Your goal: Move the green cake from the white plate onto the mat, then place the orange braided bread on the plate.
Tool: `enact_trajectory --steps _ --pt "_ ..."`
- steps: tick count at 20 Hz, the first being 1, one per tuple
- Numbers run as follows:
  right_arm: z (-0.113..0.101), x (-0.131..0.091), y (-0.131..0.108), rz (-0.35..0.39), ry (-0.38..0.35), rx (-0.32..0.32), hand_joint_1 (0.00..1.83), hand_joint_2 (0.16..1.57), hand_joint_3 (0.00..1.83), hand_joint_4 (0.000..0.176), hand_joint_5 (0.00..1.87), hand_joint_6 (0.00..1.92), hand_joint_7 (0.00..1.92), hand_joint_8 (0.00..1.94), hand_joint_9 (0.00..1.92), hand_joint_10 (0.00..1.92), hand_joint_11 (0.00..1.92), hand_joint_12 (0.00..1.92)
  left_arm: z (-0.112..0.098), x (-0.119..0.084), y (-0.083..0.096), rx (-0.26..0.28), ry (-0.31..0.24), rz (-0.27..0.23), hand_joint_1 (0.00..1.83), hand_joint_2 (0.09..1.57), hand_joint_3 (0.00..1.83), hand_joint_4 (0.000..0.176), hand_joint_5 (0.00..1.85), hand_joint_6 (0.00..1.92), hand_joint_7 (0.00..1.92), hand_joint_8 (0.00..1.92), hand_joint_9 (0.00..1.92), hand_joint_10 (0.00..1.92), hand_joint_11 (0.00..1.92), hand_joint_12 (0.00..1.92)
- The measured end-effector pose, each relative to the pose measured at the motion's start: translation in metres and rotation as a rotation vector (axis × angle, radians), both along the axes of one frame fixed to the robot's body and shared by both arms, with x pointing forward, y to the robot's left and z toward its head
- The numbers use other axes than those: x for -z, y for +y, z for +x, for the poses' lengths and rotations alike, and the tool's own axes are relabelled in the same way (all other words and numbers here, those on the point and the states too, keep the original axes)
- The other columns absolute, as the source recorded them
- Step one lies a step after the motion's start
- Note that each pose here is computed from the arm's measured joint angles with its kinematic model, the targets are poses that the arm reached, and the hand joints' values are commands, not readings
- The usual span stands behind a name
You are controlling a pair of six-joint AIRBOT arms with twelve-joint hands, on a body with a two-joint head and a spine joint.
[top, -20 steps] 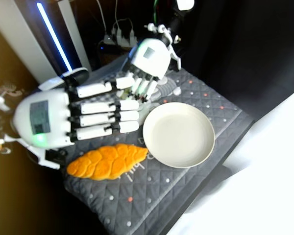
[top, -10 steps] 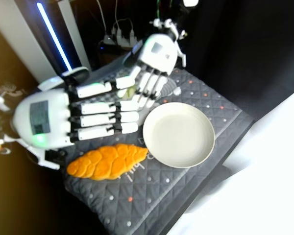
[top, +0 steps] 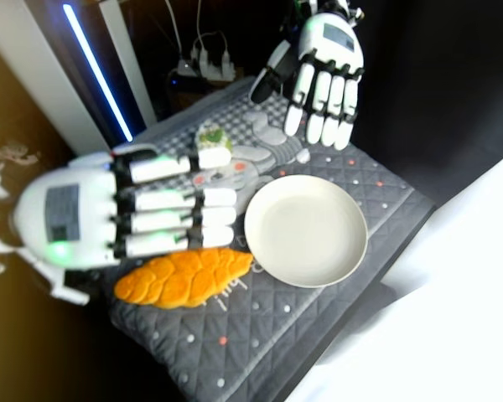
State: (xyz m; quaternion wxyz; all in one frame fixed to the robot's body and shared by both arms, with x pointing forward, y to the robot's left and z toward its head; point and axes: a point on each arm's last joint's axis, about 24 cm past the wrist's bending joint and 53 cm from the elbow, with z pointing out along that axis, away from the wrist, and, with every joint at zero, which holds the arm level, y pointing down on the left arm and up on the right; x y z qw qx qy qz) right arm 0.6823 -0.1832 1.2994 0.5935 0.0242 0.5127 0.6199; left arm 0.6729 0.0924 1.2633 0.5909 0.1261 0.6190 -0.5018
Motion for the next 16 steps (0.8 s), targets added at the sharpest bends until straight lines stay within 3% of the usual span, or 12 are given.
enact_trajectory --steps 1,2,3,4,5,6,9,10,11,12,14,16 --pt "0.007 0.005 -0.005 -0.02 0.019 0.021 0.68 0.74 0.0 0.176 0.1 0.0 0.18 0.0 0.12 0.0 0.0 0.42 0.002 0.004 0.012 -0.028 0.013 -0.021 0.92 0.7 0.0 0.166 0.15 0.02 0.07 0.01 0.04 0.0 0.04 0.02" --pt "0.01 0.008 -0.007 -0.031 0.033 0.028 0.68 0.74 0.0 0.176 0.1 0.0 0.18 0.0 0.12 0.0 0.0 0.42 0.003 0.004 0.018 -0.041 0.02 -0.035 0.92 0.7 0.0 0.166 0.15 0.02 0.07 0.01 0.04 0.0 0.04 0.02" --pt "0.013 0.012 -0.008 -0.045 0.052 0.031 0.68 0.74 0.0 0.176 0.09 0.0 0.2 0.0 0.16 0.0 0.0 0.58 0.004 0.003 0.027 -0.057 0.028 -0.062 0.76 0.76 0.0 0.14 0.19 0.01 0.15 0.01 0.12 0.01 0.17 0.08" --pt "0.017 0.018 -0.009 -0.063 0.079 0.025 0.66 0.73 0.0 0.162 0.06 0.0 0.21 0.0 0.22 0.0 0.01 0.85 0.003 -0.001 0.038 -0.076 0.018 -0.083 0.67 0.81 0.01 0.147 0.24 0.0 0.24 0.01 0.23 0.02 0.24 0.1" --pt "0.019 0.021 -0.01 -0.066 0.094 0.023 0.66 0.73 0.0 0.162 0.06 0.0 0.21 0.0 0.22 0.0 0.01 0.85 0.002 -0.003 0.043 -0.086 0.016 -0.092 0.67 0.81 0.01 0.147 0.24 0.0 0.24 0.01 0.23 0.02 0.24 0.1" --pt "0.022 0.026 -0.011 -0.076 0.121 0.02 0.69 0.74 0.0 0.151 0.04 0.0 0.22 0.0 0.23 0.0 0.0 0.91 -0.001 -0.005 0.05 -0.101 0.009 -0.113 0.71 0.82 0.01 0.109 0.19 0.0 0.21 0.0 0.2 0.0 0.22 0.09" --pt "0.023 0.037 -0.007 -0.119 0.15 0.01 0.69 0.76 0.0 0.081 0.05 0.0 0.24 0.0 0.3 0.01 0.06 1.09 -0.014 -0.006 0.071 -0.14 -0.015 -0.138 0.87 0.81 0.0 0.108 0.22 0.0 0.27 0.0 0.29 0.01 0.27 0.08" --pt "0.024 0.042 -0.006 -0.136 0.162 0.013 0.71 0.76 0.0 0.078 0.04 0.0 0.24 0.0 0.29 0.0 0.08 1.05 -0.014 -0.008 0.08 -0.158 -0.02 -0.152 0.92 0.78 0.0 0.103 0.2 0.0 0.29 0.01 0.32 0.01 0.3 0.09" --pt "0.025 0.046 -0.006 -0.151 0.172 0.016 0.73 0.77 0.0 0.065 0.04 0.0 0.25 0.0 0.3 0.0 0.07 1.03 -0.014 -0.013 0.09 -0.18 -0.026 -0.178 0.92 0.77 0.0 0.116 0.19 0.0 0.29 0.0 0.33 0.01 0.31 0.09" --pt "0.026 0.049 -0.005 -0.162 0.18 0.019 0.73 0.77 0.0 0.065 0.04 0.0 0.25 0.0 0.3 0.0 0.07 1.03 -0.014 -0.017 0.099 -0.196 -0.035 -0.199 0.92 0.77 0.0 0.116 0.19 0.0 0.29 0.0 0.33 0.01 0.31 0.09" --pt "0.028 0.056 -0.004 -0.182 0.198 0.024 0.7 0.75 0.0 0.117 0.01 0.0 0.2 0.0 0.27 0.0 0.01 1.18 -0.018 -0.026 0.111 -0.216 -0.054 -0.228 0.86 0.78 0.0 0.147 0.17 0.0 0.24 0.0 0.26 0.0 0.25 0.06" --pt "0.03 0.065 0.0 -0.202 0.22 0.025 0.71 0.73 0.0 0.117 0.0 0.0 0.2 0.0 0.27 0.01 0.0 1.19 -0.025 -0.027 0.108 -0.204 -0.067 -0.235 0.88 0.8 0.01 0.143 0.14 0.0 0.24 0.0 0.26 0.0 0.24 0.05"
